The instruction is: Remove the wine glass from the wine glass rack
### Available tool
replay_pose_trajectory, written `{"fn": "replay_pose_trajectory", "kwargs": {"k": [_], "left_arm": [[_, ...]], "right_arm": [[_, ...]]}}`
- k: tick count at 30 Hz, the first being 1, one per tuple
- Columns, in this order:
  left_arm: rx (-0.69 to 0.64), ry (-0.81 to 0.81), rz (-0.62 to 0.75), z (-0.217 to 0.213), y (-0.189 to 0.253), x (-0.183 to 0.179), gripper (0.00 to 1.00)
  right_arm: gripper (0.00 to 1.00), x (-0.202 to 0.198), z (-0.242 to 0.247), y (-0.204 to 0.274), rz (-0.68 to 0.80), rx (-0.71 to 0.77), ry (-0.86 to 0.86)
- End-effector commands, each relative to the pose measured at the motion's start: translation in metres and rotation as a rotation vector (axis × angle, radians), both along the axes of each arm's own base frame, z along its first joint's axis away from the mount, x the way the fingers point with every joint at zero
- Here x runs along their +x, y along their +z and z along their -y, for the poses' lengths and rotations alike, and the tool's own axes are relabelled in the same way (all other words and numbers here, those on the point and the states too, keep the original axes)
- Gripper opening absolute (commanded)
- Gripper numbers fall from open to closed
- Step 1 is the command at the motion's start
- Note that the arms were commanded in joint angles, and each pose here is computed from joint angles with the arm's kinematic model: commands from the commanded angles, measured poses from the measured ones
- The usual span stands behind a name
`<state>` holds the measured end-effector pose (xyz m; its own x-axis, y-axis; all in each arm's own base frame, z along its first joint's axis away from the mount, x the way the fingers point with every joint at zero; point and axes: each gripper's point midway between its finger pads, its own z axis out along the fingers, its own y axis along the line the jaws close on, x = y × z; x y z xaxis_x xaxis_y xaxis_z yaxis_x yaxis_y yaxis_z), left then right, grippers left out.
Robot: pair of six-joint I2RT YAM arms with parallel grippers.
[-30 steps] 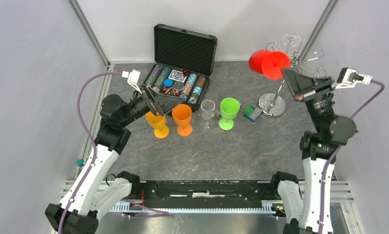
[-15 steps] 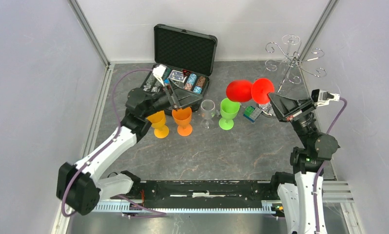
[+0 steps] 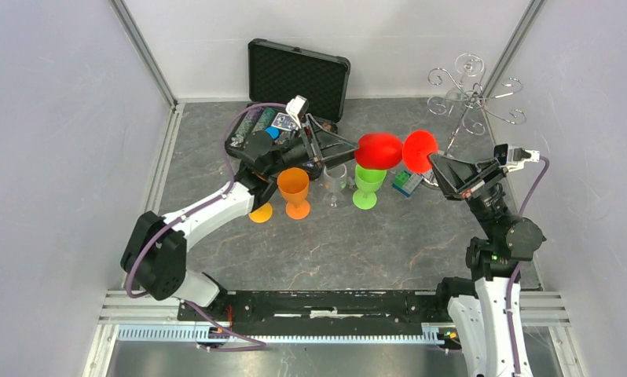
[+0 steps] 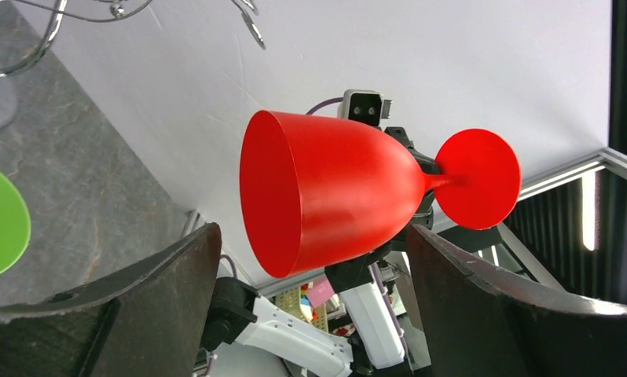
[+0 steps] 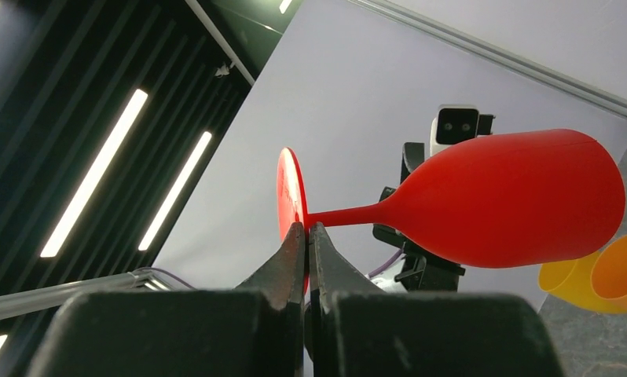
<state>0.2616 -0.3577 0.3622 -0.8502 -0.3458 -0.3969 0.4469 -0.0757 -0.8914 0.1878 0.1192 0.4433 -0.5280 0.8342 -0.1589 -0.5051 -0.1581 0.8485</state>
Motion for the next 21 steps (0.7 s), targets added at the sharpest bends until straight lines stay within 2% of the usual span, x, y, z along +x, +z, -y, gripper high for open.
{"fn": "replay_pose_trajectory", "kwargs": {"k": [1, 7, 15, 21], "left_arm": [[-0.16, -0.09, 0.058, -0.002, 0.048, -0.017, 0.88], [-0.298, -0.222, 0.007, -0.006, 0.073, -0.045, 0.68], [-0.337, -0.286, -0.002, -0.006, 0.087, -0.066, 0.51], [-0.344, -0.303, 0.014, -0.01, 0.093, -0.072, 0.25]], "right_arm": [[0.0, -0.013, -0.002, 0.011, 0.057, 0.007, 0.016], [0.0, -0.01, -0.001, 0.007, 0.042, 0.005, -0.001], [0.0, 0.001, 0.004, -0.012, -0.017, 0.025, -0.024], [0.0, 0.013, 0.009, -0.033, -0.079, 0.056, -0.05]]}}
